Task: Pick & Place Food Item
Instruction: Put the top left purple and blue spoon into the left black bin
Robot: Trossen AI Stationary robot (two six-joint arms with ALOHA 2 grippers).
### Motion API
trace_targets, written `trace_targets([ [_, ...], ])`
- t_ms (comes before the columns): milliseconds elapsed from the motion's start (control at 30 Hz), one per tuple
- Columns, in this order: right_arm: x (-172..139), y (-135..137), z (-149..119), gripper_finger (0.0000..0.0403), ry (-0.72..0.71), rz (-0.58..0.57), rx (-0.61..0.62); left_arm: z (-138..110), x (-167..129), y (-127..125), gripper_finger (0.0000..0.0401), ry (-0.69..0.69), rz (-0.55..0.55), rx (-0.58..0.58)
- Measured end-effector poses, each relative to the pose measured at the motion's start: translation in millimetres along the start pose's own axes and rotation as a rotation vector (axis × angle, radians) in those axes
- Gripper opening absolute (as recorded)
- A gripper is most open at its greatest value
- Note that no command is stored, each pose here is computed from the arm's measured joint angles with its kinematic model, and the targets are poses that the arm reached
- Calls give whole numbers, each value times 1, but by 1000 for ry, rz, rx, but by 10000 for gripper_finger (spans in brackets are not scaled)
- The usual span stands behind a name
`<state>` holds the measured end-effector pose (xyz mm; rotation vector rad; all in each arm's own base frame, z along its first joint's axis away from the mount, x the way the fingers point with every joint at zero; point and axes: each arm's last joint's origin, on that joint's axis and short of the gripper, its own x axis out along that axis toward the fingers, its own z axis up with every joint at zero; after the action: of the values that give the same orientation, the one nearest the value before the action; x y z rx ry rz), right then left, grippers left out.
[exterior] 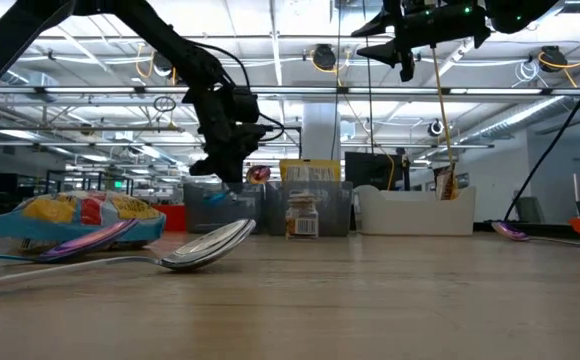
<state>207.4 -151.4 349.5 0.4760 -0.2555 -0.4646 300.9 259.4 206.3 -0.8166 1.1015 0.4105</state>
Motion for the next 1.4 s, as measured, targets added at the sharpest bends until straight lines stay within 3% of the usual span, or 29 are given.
trace_targets([
  [533, 0, 0, -1, 171, 7, -5, -7, 1, 12, 0, 5, 50, 0, 3],
  [867, 0, 1, -2, 171, 15, -3, -5, 19, 28, 3, 6, 207, 34, -4],
  [1000, 0, 0, -2, 171, 19, -3, -5, 30, 30, 3, 11, 268, 97, -5],
  [1400, 0, 0, -3, 171, 23, -8, -23, 38, 22, -1, 15, 282, 128, 6],
])
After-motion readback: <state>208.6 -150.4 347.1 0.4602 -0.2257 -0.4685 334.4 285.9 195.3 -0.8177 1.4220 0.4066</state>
